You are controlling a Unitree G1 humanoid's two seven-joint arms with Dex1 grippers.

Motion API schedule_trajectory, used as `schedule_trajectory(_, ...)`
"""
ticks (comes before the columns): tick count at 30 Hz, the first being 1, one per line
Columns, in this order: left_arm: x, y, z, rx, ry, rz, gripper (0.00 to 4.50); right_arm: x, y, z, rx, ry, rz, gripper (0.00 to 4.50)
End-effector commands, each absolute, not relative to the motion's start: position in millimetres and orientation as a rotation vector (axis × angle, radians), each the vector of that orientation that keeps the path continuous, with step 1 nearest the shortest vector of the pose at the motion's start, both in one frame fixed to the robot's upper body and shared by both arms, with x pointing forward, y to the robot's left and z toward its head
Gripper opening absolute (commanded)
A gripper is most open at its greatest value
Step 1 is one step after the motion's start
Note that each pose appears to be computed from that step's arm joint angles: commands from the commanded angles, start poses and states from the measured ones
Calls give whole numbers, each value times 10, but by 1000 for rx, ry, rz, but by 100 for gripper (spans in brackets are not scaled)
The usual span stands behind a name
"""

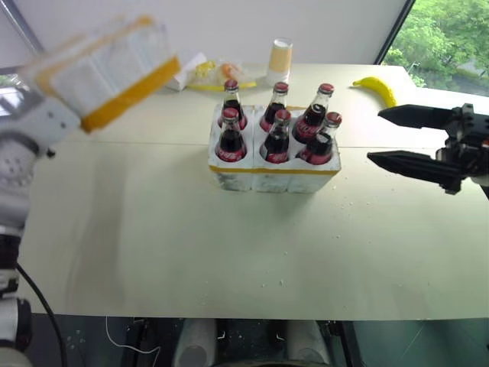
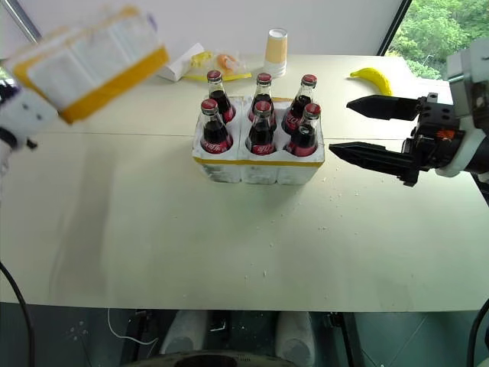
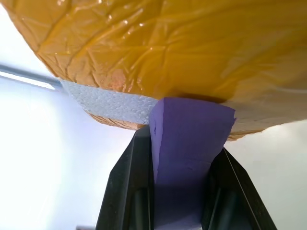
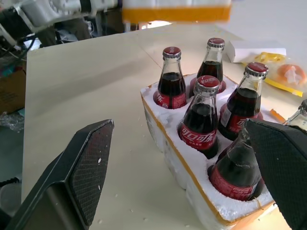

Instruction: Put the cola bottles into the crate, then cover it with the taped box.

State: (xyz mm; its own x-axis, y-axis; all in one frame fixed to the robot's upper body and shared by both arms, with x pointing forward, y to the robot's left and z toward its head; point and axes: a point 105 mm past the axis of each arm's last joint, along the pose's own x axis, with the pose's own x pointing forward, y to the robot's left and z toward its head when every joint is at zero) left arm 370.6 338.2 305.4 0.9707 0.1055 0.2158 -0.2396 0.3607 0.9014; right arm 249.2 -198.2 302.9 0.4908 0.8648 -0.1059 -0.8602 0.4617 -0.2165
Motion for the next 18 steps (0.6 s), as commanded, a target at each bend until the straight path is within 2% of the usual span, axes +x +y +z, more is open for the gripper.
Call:
schedule_trajectory(1, 3661, 2898, 3600, 1140, -385, 111, 65, 2468, -2000, 3093, -290, -55, 1047, 450)
schedule_trajectory(5, 3648, 2163, 3618, 1128, -518, -217, 65, 2461, -2000, 3082, -287, -56, 1039, 450)
schedule_trajectory(9, 3606, 1705, 3505, 1173, -573, -445, 65, 2461, -1995, 3071, -287, -57, 1031, 450)
schedule_trajectory(18, 3718, 1517, 3260, 1401, -563, -614, 65, 2430, -1990, 3079, -266, -80, 1003, 450)
